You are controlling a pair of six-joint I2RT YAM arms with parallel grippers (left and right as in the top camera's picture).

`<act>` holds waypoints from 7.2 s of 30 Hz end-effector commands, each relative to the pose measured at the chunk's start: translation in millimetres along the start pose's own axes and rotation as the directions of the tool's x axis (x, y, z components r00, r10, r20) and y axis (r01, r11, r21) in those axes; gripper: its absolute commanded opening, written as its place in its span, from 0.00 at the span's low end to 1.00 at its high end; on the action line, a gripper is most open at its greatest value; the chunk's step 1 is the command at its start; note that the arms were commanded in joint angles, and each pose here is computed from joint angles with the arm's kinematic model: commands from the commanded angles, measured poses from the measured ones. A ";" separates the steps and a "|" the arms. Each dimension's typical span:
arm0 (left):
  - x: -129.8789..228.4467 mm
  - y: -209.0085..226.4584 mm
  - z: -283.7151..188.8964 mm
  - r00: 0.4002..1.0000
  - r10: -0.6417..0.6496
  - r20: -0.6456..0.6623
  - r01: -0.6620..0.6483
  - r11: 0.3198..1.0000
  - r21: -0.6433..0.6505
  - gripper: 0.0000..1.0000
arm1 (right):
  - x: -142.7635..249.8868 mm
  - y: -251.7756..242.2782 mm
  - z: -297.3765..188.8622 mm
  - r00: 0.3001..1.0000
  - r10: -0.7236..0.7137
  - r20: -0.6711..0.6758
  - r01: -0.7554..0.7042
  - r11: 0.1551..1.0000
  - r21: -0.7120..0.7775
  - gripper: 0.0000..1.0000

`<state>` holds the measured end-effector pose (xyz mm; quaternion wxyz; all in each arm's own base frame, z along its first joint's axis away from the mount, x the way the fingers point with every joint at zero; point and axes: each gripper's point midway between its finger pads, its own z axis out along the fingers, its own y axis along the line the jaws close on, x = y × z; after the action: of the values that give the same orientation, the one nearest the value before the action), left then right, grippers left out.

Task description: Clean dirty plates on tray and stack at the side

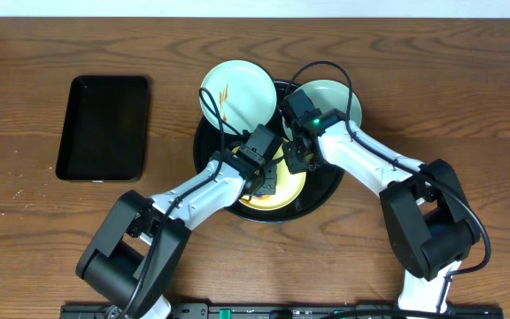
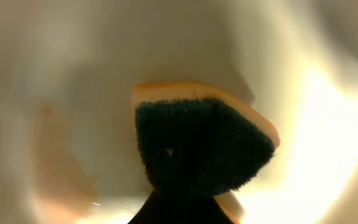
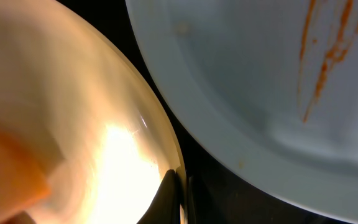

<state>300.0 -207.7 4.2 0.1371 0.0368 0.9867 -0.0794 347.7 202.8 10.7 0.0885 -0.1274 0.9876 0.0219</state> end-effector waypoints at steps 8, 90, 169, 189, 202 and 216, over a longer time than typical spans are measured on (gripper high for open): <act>-30.8 71.4 -12.5 0.963 0.252 0.090 -0.191 0.882 -0.430 0.07 | 1.1 -8.2 -1.7 1.000 0.012 0.005 -0.012 0.999 0.037 0.01; -18.7 98.4 -135.2 0.933 -0.330 0.146 0.332 0.943 0.016 0.08 | -9.5 -0.1 -44.1 0.997 0.023 0.079 -0.024 1.000 0.018 0.01; 11.2 16.0 6.0 0.822 -0.564 -0.079 0.563 0.826 -0.037 0.07 | -25.5 -13.1 12.0 0.991 0.049 0.123 -0.064 0.991 0.121 0.01; -37.9 128.7 -42.7 0.854 -0.207 0.477 0.461 0.727 -0.509 0.08 | -24.2 -13.5 12.1 0.992 0.049 0.117 -0.063 0.990 0.123 0.01; -99.7 123.6 -85.7 0.741 -0.015 0.672 0.473 0.723 -0.504 0.08 | -24.2 -13.6 12.0 0.992 0.045 0.117 -0.059 0.991 0.123 0.01; -97.6 126.6 -179.8 0.694 -0.212 0.688 0.492 0.837 -0.239 0.08 | -80.5 -15.6 -97.4 0.918 -0.042 0.394 -0.015 0.990 0.140 0.01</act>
<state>362.6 -55.9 188.9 0.4822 -0.2277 0.8349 0.1363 385.4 210.6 51.3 0.2034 -0.1159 0.9722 0.0015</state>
